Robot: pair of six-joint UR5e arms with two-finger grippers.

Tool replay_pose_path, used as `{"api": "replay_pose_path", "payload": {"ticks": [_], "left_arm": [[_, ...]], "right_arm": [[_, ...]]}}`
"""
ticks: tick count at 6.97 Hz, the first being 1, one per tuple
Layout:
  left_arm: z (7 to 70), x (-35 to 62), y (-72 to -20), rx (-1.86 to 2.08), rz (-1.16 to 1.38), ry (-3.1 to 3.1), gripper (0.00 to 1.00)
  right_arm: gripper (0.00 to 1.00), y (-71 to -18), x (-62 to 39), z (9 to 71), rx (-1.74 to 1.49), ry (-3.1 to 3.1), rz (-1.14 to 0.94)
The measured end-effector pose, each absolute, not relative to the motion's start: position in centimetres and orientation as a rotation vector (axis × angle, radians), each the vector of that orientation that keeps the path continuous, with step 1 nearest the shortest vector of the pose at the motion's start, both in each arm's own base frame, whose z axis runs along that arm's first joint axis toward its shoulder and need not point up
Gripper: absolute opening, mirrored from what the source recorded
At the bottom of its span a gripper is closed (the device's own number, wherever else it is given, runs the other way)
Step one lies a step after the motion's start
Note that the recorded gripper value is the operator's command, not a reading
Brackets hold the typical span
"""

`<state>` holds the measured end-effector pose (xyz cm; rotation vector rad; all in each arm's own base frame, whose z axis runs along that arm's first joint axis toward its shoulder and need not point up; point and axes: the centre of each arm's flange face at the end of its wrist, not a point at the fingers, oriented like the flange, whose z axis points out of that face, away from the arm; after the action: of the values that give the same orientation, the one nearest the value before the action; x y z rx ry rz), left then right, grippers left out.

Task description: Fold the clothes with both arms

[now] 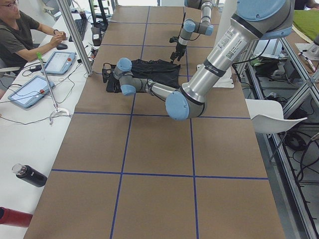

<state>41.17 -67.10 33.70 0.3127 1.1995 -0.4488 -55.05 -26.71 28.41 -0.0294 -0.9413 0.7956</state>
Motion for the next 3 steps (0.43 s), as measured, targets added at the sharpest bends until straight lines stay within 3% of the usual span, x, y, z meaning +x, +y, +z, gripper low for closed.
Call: {"api": "replay_pose_path", "payload": {"ticks": [3], "left_arm": [[33.67, 41.10, -67.13, 0.313, -0.451, 1.199, 1.00]], "right_arm": [[0.87, -26.24, -55.87, 28.76, -0.025, -0.928, 0.785]]}}
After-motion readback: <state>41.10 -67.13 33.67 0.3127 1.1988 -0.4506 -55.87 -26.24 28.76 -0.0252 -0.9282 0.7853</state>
